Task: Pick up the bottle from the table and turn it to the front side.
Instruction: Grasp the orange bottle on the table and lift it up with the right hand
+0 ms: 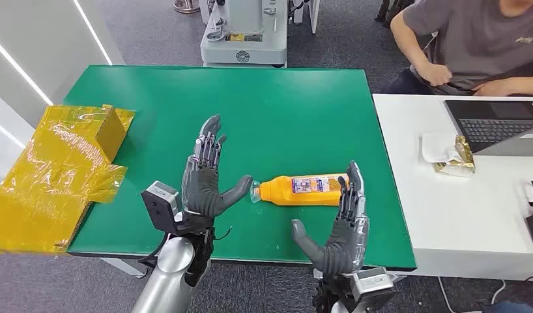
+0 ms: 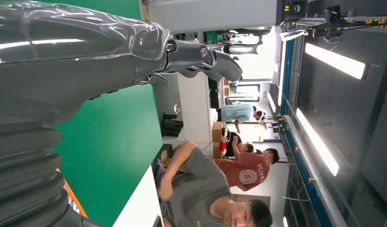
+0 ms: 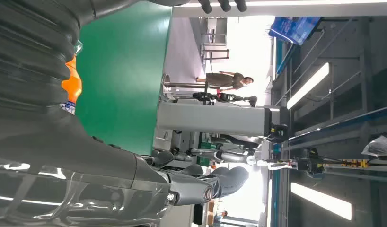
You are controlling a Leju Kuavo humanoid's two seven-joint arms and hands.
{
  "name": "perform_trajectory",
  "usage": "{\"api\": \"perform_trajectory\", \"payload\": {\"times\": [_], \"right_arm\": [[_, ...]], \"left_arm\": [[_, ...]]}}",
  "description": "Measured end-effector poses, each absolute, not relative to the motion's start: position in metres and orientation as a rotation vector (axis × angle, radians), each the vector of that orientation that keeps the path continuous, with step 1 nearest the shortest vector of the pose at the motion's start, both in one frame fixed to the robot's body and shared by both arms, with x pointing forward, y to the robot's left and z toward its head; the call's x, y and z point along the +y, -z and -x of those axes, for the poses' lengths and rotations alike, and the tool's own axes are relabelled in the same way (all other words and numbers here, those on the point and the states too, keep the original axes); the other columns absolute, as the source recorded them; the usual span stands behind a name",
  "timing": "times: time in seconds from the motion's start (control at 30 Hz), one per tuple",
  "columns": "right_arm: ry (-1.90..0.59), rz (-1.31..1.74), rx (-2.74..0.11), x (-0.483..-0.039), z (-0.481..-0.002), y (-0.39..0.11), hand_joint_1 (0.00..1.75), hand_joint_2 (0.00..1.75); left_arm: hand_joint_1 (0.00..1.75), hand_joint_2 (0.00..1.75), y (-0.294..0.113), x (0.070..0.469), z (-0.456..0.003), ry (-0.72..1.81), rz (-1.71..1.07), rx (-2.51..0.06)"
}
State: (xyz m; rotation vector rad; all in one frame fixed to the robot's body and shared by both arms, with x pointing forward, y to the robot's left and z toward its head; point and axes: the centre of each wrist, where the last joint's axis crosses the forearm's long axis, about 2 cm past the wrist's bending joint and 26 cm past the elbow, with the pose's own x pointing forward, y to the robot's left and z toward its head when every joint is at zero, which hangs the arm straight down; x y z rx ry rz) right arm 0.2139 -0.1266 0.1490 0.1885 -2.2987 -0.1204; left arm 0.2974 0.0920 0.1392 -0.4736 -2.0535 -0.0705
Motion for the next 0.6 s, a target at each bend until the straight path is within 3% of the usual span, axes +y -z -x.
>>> {"api": "perform_trajectory", "payload": {"times": [0.2,0.47,0.6], "right_arm": [[0.052,-0.064,-2.334,-0.129,-0.214,-0.150,0.00,1.75],[-0.441,0.328,-2.322,-0.165,-0.227,-0.138,0.00,1.75],[-0.555,0.399,-2.277,-0.186,-0.237,-0.128,0.00,1.75]], "left_arm": [[0.00,1.75,-0.139,0.092,-0.297,0.074,0.473,-2.054],[0.00,1.75,-0.139,0.092,-0.297,0.094,0.476,-2.057],[0.00,1.75,-0.139,0.092,-0.297,0.096,0.484,-2.059]]}}
